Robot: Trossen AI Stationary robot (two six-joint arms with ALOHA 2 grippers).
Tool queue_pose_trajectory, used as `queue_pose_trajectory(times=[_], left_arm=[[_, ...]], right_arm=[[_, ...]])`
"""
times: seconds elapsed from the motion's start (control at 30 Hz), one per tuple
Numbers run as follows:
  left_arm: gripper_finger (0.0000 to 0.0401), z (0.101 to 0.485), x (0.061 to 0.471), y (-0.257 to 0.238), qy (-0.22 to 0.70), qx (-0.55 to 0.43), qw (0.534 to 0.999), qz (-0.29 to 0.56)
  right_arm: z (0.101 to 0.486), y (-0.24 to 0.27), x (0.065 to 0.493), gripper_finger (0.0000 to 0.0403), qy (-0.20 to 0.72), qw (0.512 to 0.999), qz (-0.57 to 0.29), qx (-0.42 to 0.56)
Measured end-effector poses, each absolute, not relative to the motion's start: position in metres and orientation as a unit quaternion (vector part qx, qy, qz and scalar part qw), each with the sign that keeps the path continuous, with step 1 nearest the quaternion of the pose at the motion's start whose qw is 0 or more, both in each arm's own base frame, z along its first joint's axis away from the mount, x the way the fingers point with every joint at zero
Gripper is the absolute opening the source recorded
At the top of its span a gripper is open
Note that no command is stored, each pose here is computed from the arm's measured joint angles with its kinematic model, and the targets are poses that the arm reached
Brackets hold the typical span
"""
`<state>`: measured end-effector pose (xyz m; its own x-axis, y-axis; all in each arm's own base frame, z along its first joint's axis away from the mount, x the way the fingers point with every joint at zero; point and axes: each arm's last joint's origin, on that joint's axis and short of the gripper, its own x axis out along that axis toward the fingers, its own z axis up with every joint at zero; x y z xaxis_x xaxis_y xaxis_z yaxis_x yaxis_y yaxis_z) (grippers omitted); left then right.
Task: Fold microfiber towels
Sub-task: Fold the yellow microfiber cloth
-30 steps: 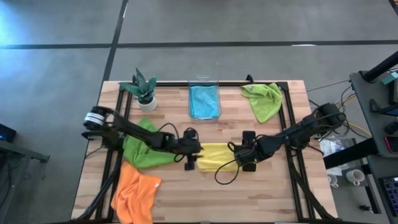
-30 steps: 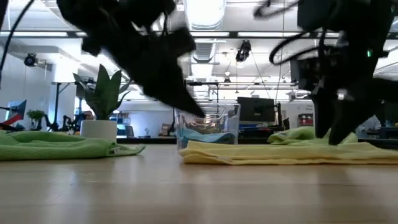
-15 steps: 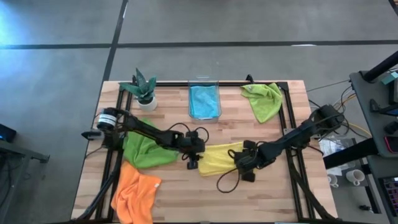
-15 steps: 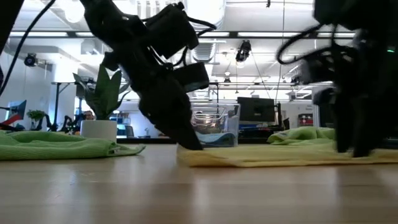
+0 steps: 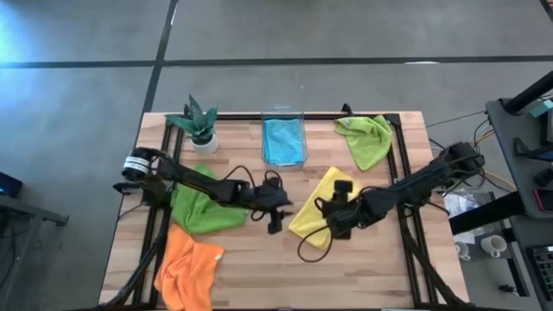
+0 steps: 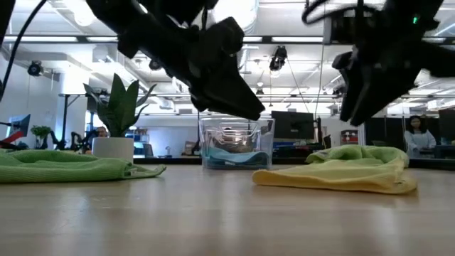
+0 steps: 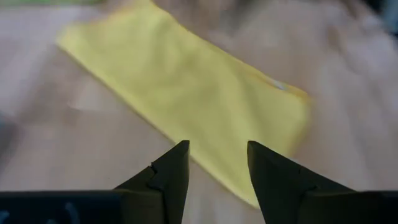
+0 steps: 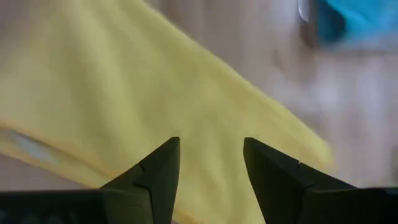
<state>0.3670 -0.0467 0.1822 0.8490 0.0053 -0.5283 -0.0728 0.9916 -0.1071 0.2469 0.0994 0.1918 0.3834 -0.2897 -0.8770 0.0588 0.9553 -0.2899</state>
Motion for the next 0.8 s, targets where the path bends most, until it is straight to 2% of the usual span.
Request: queue_pose_trajectory(times=[0.17, 0.23, 0.53, 0.67, 0.8], left_arm=[[0.0146, 0.163, 0.383, -0.025, 0.245, -0.052, 0.967, 0.053], [0.0146, 0.153, 0.393, -0.02, 0.232, -0.042, 0.97, 0.054], [0.0146, 0.11, 0.441, -0.023, 0.286, 0.026, 0.958, 0.022], [0.0146, 0.108, 0.443, -0.024, 0.341, 0.013, 0.939, 0.028], [0.0146, 0.109, 0.436, -0.033, 0.353, -0.005, 0.935, 0.028]], right_arm=[[0.18, 0.128, 0.263, 0.0176, 0.459, 0.888, -0.027, 0.015], [0.172, 0.139, 0.266, 0.0176, 0.446, 0.894, -0.003, 0.033], [0.13, 0.159, 0.259, 0.0175, 0.523, 0.851, -0.003, 0.037], [0.13, 0.157, 0.244, 0.0175, 0.591, 0.806, -0.013, 0.04], [0.137, 0.149, 0.228, 0.0175, 0.628, 0.778, -0.03, 0.014]])
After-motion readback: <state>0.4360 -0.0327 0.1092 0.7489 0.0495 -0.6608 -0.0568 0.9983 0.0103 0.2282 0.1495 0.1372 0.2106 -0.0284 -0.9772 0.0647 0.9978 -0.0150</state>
